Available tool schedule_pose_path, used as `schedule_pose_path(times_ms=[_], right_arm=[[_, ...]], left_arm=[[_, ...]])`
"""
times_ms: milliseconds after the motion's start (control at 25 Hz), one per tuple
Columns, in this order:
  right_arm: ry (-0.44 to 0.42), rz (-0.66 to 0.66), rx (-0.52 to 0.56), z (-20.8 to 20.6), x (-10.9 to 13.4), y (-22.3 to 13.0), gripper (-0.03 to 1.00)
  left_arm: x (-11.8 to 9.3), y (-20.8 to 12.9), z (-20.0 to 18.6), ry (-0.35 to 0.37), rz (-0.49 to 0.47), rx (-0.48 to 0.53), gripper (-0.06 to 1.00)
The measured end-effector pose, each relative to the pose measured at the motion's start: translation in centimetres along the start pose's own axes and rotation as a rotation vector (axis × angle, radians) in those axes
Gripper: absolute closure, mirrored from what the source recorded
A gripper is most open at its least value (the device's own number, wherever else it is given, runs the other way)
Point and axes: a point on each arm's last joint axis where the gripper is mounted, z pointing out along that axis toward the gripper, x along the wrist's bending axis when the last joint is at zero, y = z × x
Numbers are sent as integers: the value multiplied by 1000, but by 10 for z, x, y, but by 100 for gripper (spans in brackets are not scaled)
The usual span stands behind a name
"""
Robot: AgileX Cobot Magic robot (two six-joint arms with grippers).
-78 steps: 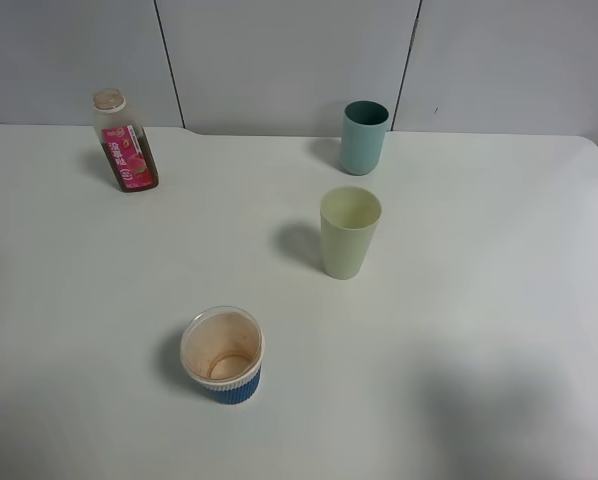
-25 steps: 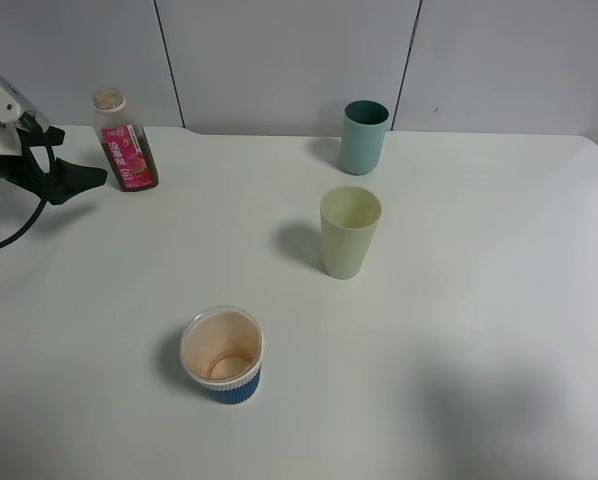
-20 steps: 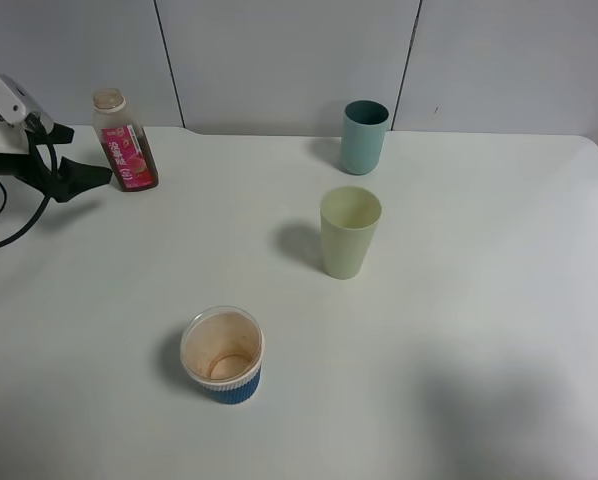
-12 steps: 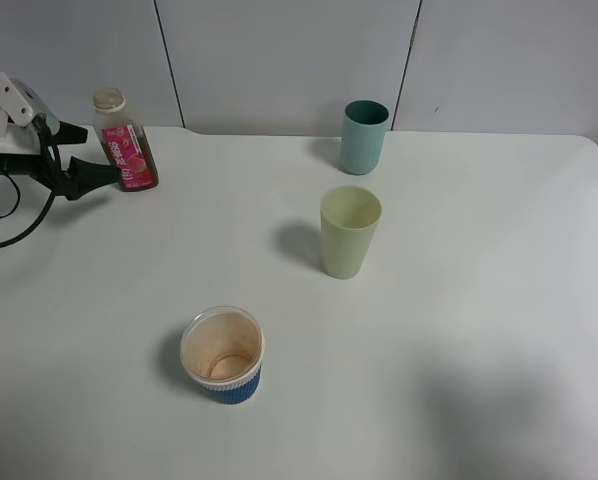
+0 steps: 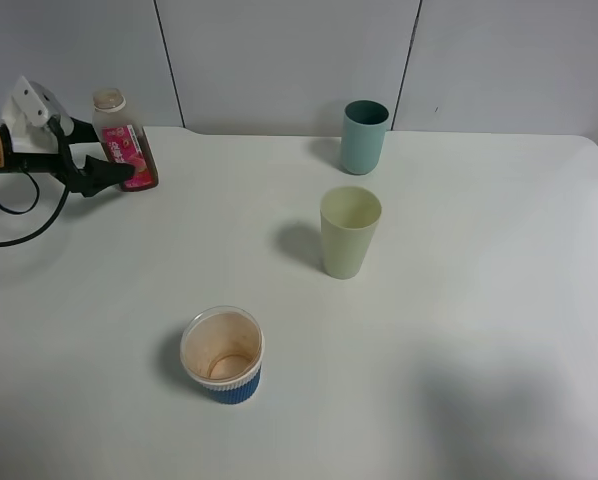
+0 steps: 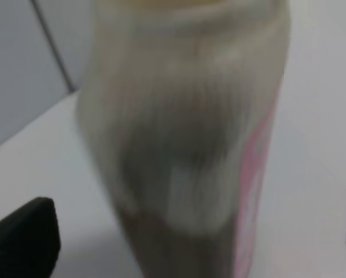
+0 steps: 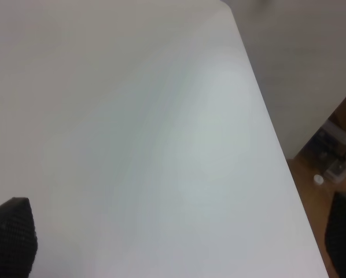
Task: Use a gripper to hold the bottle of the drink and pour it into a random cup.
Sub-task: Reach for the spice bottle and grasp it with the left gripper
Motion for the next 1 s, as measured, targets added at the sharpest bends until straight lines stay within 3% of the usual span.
schedule_pose_path(times_ms=[280,600,720,880,1000], right_arm=[[0,0,0,0,0,0,-3],[0,0,0,0,0,0,-3],[0,0,0,0,0,0,-3],[0,0,0,0,0,0,-3],[0,0,0,0,0,0,-3]], left_arm=[[-1,-11,27,-65,1,-13,-4],[0,-14,30,-68,-1,-11,3],[0,-14,30,-66,-1,-7,20],[1,-15,30,-60,-4,0,59],[1,-15,30,-61,-4,-1,62]])
